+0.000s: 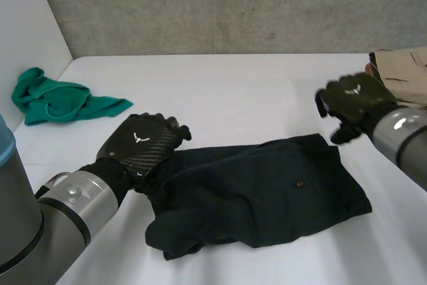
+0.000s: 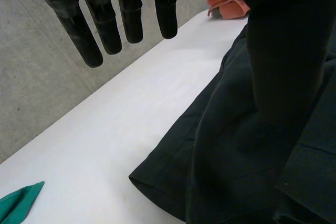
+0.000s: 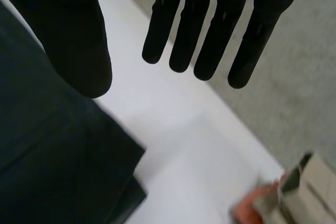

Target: Fold the laundry.

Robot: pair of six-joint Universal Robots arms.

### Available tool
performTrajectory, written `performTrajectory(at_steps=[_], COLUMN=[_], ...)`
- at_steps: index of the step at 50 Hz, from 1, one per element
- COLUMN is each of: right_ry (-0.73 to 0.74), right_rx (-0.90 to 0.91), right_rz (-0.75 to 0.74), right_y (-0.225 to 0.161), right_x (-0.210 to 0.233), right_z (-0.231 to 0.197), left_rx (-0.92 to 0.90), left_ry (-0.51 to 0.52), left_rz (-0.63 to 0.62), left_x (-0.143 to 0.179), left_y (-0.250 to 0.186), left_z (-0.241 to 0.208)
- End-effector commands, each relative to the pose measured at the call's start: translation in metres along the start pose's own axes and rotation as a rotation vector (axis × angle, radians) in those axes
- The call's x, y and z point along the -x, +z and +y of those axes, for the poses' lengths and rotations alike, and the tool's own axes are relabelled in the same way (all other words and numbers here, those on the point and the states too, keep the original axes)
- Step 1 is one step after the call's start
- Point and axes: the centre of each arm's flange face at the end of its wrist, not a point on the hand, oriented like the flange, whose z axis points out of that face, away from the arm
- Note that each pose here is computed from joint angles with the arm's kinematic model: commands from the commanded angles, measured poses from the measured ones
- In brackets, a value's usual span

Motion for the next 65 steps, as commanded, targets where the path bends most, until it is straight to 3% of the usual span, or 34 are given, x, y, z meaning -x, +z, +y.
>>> performTrajectory(at_steps=[1, 11, 19, 31, 34, 41, 45, 52, 65], right_ry=[-0.087, -0.113, -0.042, -0.005, -0.019, -0.105, -0.131, -0.146, -0.127], right_rx=[0.255, 0.190, 0.053, 0.050, 0.062, 0.149, 0.144, 0.017, 0.111], right_rz=[-0.078, -0.144, -0.213, -0.186, -0.153, 0.140, 0.185, -0.002, -0.183], right_y=[-0.021, -0.015, -0.006, 0.014, 0.016, 0.004, -0.001, -0.003, 0.000], right_x=[-0.012, -0.017, -0.004, -0.003, -0.013, -0.067, -0.074, -0.029, -0.013], right_z=[0.045, 0.106, 0.120, 0.143, 0.142, 0.127, 0.112, 0.083, 0.133], left_rx=[-0.001, 0.010, 0.018, 0.020, 0.020, 0.017, 0.014, 0.009, 0.012], left_ry=[-0.002, -0.003, -0.004, -0.004, -0.004, -0.007, -0.008, -0.007, -0.011], left_rz=[-0.008, -0.002, 0.004, 0.003, 0.001, -0.011, -0.021, -0.026, -0.013], left_x=[0.001, -0.001, -0.003, -0.003, -0.002, 0.000, 0.002, 0.004, -0.001], left_y=[0.001, 0.006, 0.010, 0.010, 0.010, 0.010, 0.011, 0.012, 0.011], left_z=[0.001, 0.006, 0.010, 0.010, 0.010, 0.010, 0.009, 0.009, 0.010])
